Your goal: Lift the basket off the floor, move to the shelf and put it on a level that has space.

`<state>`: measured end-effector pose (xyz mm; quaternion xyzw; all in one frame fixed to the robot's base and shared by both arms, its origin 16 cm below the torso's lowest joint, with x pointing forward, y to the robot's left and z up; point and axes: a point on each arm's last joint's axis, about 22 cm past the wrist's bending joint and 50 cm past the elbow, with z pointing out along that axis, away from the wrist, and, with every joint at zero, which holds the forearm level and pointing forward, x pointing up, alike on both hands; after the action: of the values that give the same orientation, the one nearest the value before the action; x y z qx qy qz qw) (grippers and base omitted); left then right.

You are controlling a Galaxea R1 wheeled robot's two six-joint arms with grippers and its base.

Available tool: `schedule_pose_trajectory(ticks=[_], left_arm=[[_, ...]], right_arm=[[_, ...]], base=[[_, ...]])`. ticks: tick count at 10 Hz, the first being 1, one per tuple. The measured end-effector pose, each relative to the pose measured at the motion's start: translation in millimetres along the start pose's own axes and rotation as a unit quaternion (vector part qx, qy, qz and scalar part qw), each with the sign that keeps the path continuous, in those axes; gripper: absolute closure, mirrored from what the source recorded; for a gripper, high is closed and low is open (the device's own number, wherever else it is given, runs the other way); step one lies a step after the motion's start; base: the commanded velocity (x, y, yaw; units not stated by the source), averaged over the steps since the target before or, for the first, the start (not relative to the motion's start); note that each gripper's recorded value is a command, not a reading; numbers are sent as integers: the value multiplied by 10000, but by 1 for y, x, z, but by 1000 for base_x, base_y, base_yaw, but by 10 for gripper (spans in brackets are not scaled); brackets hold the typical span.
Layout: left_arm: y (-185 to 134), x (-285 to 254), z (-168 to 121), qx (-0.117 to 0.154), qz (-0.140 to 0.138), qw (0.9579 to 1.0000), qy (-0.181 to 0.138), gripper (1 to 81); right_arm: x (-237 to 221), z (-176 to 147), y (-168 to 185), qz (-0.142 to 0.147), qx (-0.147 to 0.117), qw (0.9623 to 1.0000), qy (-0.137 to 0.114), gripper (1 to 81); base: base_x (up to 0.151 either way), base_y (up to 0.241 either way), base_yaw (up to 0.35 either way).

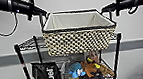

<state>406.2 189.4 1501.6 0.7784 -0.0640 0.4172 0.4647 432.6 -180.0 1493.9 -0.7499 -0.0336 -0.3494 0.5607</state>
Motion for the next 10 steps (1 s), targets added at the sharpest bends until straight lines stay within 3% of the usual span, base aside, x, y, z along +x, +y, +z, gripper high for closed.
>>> schedule_pose_trajectory(ticks=[6,10], left_arm=[[-45,48,30,328,-237,9990,189,811],[-59,77,62,442,-224,9983,293,811]], right_arm=[[50,47,20,-53,-416,9990,142,811],[90,53,31,-146,-595,9971,443,811]], base=[[0,0,0],[0,0,0]])
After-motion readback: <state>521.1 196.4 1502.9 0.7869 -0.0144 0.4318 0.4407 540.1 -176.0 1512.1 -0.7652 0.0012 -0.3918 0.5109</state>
